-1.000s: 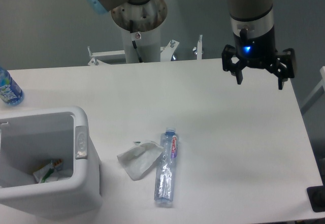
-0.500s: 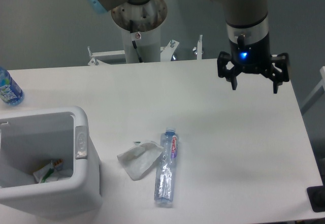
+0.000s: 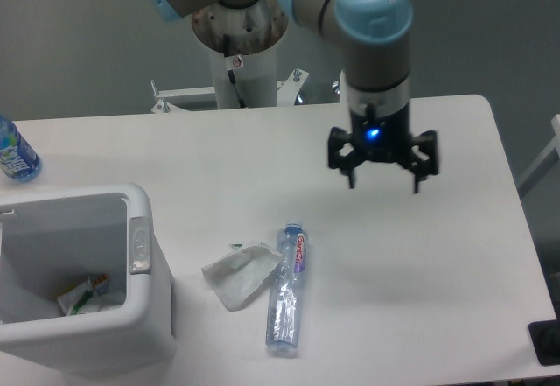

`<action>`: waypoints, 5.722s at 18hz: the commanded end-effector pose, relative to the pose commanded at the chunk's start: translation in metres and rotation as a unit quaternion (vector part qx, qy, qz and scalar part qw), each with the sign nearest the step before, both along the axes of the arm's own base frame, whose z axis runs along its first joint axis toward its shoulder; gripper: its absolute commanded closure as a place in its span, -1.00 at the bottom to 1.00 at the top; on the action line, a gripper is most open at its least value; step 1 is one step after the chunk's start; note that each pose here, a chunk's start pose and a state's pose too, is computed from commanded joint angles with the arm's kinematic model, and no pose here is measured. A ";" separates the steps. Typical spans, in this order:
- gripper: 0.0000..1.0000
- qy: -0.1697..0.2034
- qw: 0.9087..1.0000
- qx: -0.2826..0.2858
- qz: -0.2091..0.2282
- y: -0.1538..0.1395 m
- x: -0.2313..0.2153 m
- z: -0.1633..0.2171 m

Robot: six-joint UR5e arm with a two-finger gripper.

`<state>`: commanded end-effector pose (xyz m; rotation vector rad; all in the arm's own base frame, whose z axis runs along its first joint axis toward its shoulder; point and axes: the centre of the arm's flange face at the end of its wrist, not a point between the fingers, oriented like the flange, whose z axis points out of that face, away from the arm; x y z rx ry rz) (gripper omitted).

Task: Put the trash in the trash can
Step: 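Move the open gripper down toward the crumpled white tissue, then lower the gripper onto the tissue and close on it, then lift the tissue and carry it over the white trash bin, then open the gripper to drop the tissue into the bin, then move the open gripper over the clear plastic water bottle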

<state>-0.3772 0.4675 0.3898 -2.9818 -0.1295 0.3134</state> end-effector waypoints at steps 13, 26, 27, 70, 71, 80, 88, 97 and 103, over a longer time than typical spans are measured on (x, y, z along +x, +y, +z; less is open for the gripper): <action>-1.00 -0.056 0.994 0.024 -0.086 0.060 0.080 -0.093; -0.98 -0.111 0.988 0.010 -0.110 0.101 0.121 -0.160; -0.83 -0.111 0.988 0.012 -0.106 0.103 0.120 -0.162; 1.00 -0.181 0.905 0.373 0.098 0.079 0.104 0.179; 1.00 -0.192 0.903 0.374 0.089 0.085 0.116 0.180; -0.07 -0.234 0.911 0.339 0.019 0.138 0.205 0.154; -1.00 -0.233 0.910 0.342 0.022 0.138 0.204 0.159; -1.00 -0.207 0.905 0.352 0.118 0.108 0.076 0.138; -1.00 -0.165 0.921 0.327 0.131 0.102 0.003 0.100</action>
